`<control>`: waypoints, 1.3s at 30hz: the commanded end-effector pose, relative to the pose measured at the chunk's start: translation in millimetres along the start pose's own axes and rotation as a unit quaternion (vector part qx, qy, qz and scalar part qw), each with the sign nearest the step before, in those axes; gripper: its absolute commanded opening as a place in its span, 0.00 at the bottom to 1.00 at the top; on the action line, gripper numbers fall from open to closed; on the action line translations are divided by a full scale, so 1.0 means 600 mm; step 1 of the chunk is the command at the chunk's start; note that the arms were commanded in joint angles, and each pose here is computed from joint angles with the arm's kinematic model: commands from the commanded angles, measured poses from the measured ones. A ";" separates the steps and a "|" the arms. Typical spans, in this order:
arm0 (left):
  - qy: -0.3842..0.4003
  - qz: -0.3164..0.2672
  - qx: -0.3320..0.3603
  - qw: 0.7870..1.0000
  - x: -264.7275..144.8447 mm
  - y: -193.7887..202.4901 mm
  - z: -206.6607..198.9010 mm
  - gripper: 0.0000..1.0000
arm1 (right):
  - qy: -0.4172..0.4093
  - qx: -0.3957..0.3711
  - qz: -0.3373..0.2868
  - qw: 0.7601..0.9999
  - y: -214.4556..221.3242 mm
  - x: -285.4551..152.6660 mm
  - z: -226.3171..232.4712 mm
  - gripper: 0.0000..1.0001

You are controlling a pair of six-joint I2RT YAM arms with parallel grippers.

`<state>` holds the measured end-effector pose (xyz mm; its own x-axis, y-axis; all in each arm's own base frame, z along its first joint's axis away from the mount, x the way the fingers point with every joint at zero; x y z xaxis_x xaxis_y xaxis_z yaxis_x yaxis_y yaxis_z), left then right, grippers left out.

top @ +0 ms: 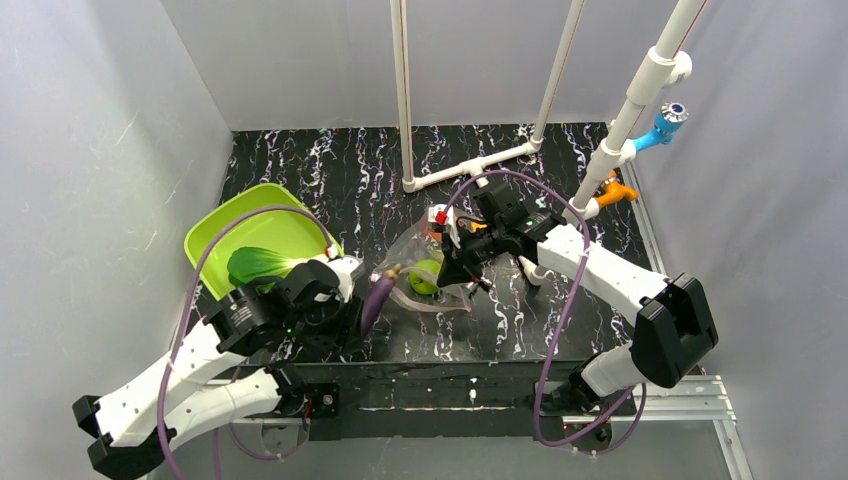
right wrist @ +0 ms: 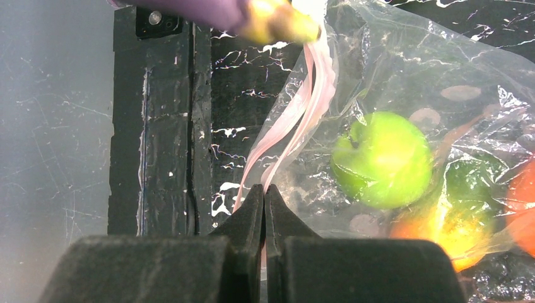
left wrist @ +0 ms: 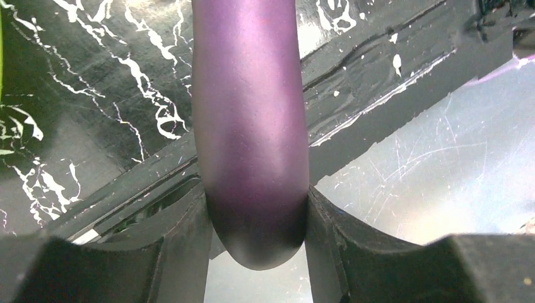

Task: Open the zip-top bag and remove the fake food
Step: Place the fake vegetable in the bin.

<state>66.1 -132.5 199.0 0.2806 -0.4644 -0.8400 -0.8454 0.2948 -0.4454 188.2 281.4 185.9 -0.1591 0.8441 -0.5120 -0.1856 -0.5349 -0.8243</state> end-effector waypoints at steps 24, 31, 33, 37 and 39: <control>-0.201 -0.260 -0.238 0.914 -0.003 -0.130 0.164 0.00 | -0.017 -0.026 -0.023 0.999 -0.011 -0.010 0.011 0.01; -0.214 -0.219 -0.321 0.896 0.034 -0.140 0.209 0.00 | -0.005 -0.035 -0.030 0.999 -0.016 -0.021 0.010 0.01; -0.225 -0.226 -0.343 0.884 0.032 -0.147 0.224 0.00 | -0.004 -0.035 -0.030 0.999 -0.016 -0.022 0.009 0.01; -0.269 -0.237 -0.386 0.850 0.025 -0.152 0.254 0.00 | 0.002 -0.034 -0.030 0.999 -0.013 -0.026 0.003 0.01; -0.282 -0.238 -0.407 0.836 0.029 -0.154 0.268 0.03 | 0.004 -0.034 -0.030 0.999 -0.013 -0.028 0.002 0.01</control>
<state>209.4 -46.1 169.9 0.6431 0.0807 -0.7615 -0.6320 -0.5057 -0.5873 189.9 273.6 190.5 -0.1518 0.8574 -0.4918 -0.1663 -0.5127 -0.8423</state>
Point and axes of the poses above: each gripper's point midway between its finger pads, its own x axis out along the fingers, its own z axis along the line the jaws close on, y = z × x, the point moved 3 cm from there along -x, back along the fingers, and after that the axes turned 2 degrees about -x, right-handed, at the moved point
